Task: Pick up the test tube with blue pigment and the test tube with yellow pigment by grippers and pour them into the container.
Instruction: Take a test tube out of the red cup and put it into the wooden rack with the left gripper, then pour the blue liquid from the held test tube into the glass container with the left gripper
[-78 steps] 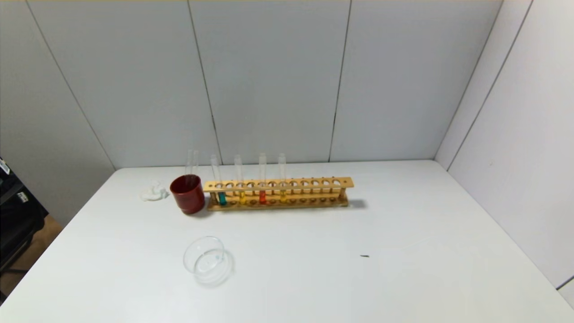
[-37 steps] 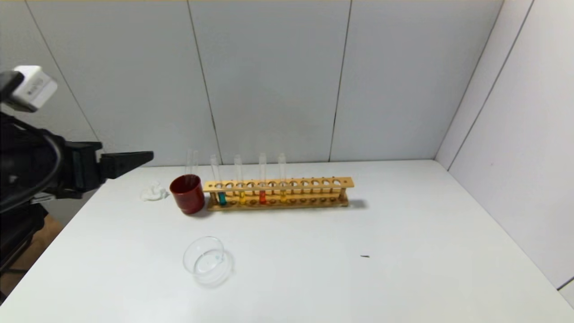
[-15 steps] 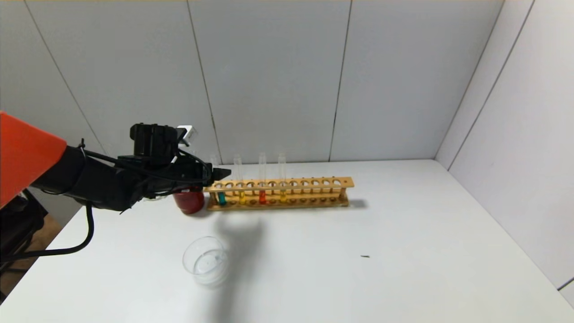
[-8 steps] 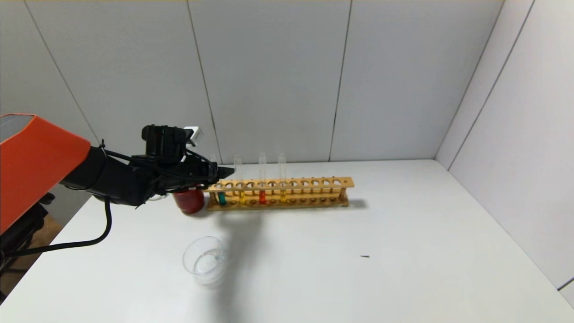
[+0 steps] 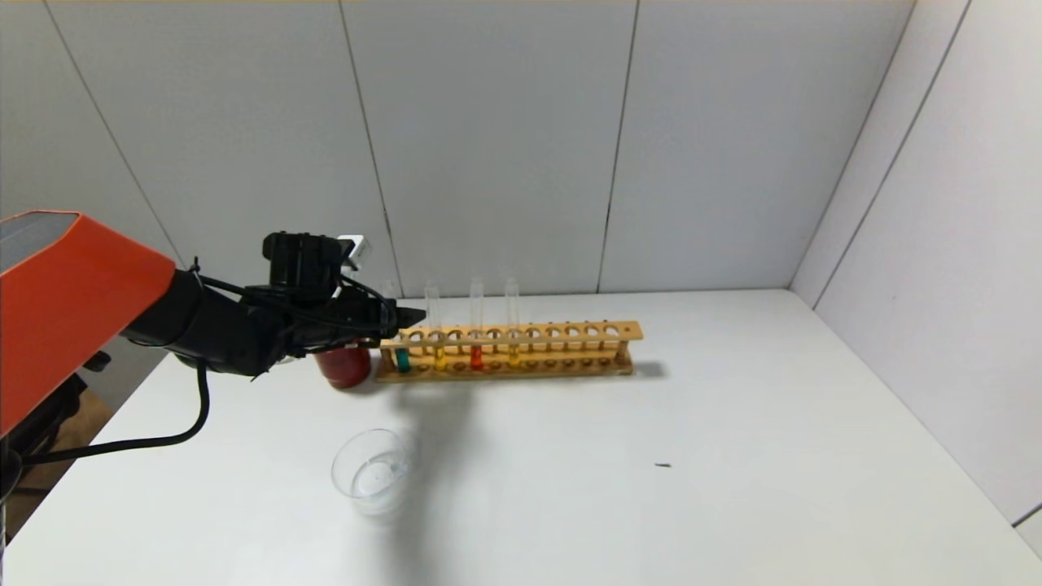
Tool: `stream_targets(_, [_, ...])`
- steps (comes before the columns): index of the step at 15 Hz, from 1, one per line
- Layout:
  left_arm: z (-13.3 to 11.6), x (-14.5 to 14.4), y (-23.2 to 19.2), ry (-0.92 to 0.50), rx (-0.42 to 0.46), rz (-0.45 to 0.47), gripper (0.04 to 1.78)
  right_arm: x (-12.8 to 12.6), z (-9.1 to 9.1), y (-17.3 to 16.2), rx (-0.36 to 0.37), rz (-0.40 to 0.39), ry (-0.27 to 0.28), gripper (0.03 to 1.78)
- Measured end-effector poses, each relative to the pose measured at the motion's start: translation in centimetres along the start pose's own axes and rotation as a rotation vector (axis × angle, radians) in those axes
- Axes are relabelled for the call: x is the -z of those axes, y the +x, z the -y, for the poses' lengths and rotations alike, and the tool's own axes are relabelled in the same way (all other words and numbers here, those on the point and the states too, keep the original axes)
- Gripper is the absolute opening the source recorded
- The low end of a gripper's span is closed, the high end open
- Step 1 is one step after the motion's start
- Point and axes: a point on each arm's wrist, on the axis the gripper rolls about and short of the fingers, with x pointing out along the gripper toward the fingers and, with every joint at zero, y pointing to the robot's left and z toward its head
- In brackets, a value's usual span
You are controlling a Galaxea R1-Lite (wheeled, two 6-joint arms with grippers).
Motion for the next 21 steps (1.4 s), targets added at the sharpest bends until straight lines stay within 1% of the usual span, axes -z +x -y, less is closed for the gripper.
stream_targets(2, [0.0, 0.0, 0.0, 0.000, 0.002, -0.001, 1.51, 0.0, 0.0, 0.0, 0.000, 0.000, 0.000, 1.75])
stream_targets(3, [0.1, 0.1, 0.1, 0.000, 0.002, -0.003, 1.39, 0.0, 0.0, 0.0, 0.000, 0.000, 0.000, 1.75])
stream_targets(4, [0.0, 0.1, 0.1, 0.000, 0.002, -0.004, 1.25, 0.0, 0.0, 0.0, 0.000, 0.000, 0.000, 1.75])
stream_targets(8, [0.3, 0.2, 0.2, 0.004, 0.008, -0.008, 0.51, 0.0, 0.0, 0.0, 0.000, 0.000, 0.000, 1.75])
stream_targets(9, [0.3, 0.3, 0.3, 0.006, 0.008, -0.010, 0.39, 0.0, 0.0, 0.0, 0.000, 0.000, 0.000, 1.75])
stream_targets(10, [0.2, 0.4, 0.4, 0.009, 0.006, -0.010, 0.34, 0.0, 0.0, 0.0, 0.000, 0.000, 0.000, 1.75])
stream_targets(11, [0.2, 0.4, 0.4, 0.009, 0.006, -0.009, 0.33, 0.0, 0.0, 0.0, 0.001, 0.000, 0.000, 1.75])
stream_targets(17, [0.3, 0.4, 0.4, 0.010, 0.008, -0.010, 0.33, 0.0, 0.0, 0.0, 0.000, 0.000, 0.000, 1.75])
stream_targets(19, [0.4, -0.2, -0.1, 0.011, 0.009, 0.013, 0.33, 0.0, 0.0, 0.0, 0.000, 0.000, 0.000, 1.75])
stream_targets(21, [0.6, -1.3, -0.9, 0.020, 0.011, 0.060, 0.33, 0.0, 0.0, 0.0, 0.000, 0.000, 0.000, 1.75])
